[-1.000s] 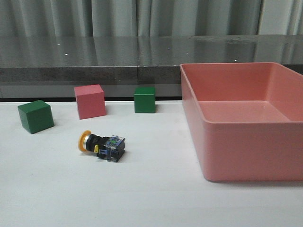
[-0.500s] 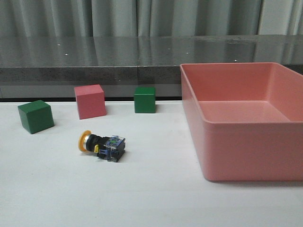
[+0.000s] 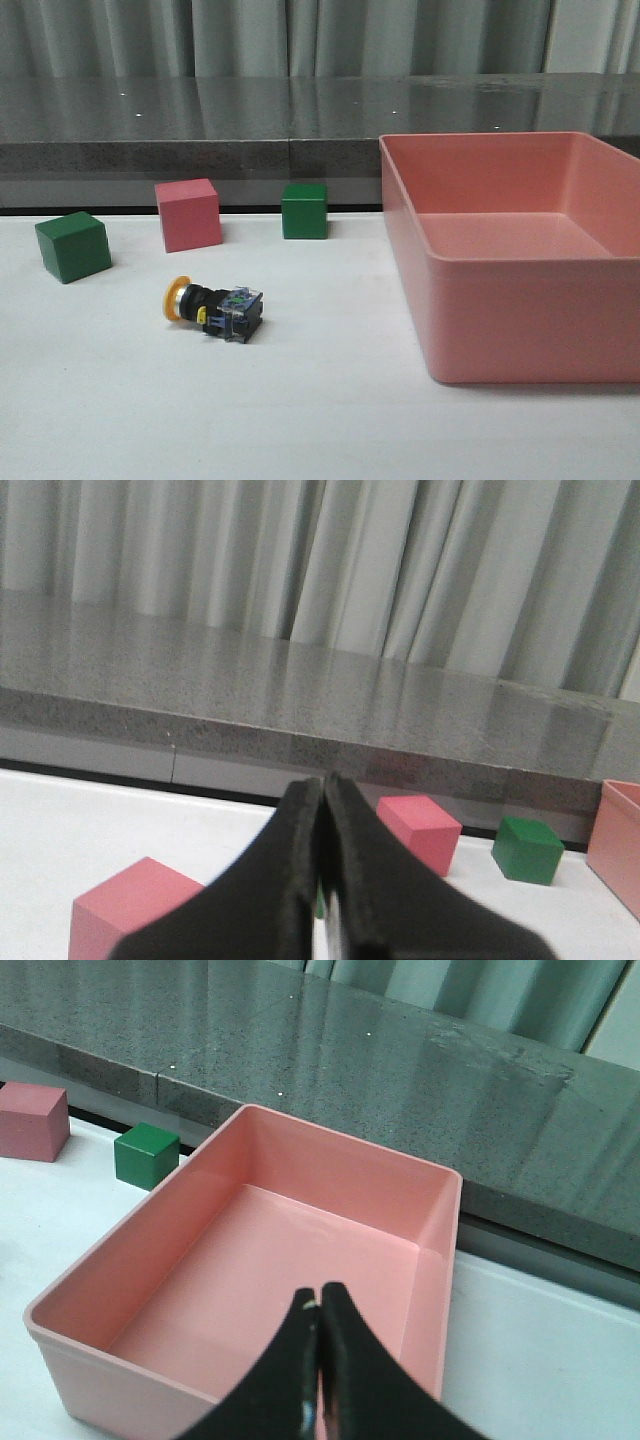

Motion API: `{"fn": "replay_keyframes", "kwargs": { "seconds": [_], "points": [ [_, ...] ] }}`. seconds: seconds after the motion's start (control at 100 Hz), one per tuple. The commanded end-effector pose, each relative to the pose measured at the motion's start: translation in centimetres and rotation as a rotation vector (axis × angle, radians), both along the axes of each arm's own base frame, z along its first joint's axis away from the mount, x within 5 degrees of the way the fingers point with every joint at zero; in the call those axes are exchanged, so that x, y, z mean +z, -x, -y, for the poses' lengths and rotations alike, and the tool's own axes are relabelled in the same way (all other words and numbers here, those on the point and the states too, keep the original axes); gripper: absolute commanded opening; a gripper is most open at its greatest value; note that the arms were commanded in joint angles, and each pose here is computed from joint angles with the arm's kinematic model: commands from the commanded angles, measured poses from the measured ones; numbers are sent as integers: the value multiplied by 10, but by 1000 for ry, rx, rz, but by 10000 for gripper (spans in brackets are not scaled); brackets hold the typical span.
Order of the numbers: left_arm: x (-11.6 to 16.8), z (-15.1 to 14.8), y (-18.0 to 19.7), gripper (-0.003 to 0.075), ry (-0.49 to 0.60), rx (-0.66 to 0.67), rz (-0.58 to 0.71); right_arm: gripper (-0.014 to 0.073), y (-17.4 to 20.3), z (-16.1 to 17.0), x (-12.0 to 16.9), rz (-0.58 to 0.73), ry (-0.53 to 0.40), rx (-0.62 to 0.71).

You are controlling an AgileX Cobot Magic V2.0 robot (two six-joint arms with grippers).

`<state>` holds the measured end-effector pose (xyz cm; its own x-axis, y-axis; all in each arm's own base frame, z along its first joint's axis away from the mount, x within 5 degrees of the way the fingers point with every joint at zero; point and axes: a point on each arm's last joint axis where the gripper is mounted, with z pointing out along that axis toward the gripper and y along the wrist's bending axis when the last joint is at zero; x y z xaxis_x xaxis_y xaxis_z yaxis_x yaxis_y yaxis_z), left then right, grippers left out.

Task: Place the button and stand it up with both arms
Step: 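Open the right gripper, release the button on its side, withdraw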

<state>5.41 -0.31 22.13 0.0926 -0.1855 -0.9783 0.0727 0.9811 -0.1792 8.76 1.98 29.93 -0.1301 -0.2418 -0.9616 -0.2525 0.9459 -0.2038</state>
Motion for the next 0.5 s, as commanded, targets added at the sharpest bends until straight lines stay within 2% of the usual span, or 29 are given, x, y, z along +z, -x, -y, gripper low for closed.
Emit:
{"fn": "replay_keyframes", "kwargs": {
  "seconds": [0.0, 0.13, 0.32, 0.44, 0.49],
  "points": [
    [33, 0, 7, -20, 36, -5, 69, -76, -1, 0, 16, 102, -29, -3],
    [68, 3, 0, -20, -6, -32, -87, -76, -1, 0, 16, 106, -30, -3],
    [116, 7, -46, -19, -75, -59, -301, -76, -1, 0, 17, 115, -32, -3],
    [131, 11, -84, -19, -221, -102, -428, -76, -1, 0, 17, 115, -32, -3],
    [134, 15, -99, -18, -323, -150, -455, -76, -1, 0, 17, 115, -32, -3]
  ]
}}
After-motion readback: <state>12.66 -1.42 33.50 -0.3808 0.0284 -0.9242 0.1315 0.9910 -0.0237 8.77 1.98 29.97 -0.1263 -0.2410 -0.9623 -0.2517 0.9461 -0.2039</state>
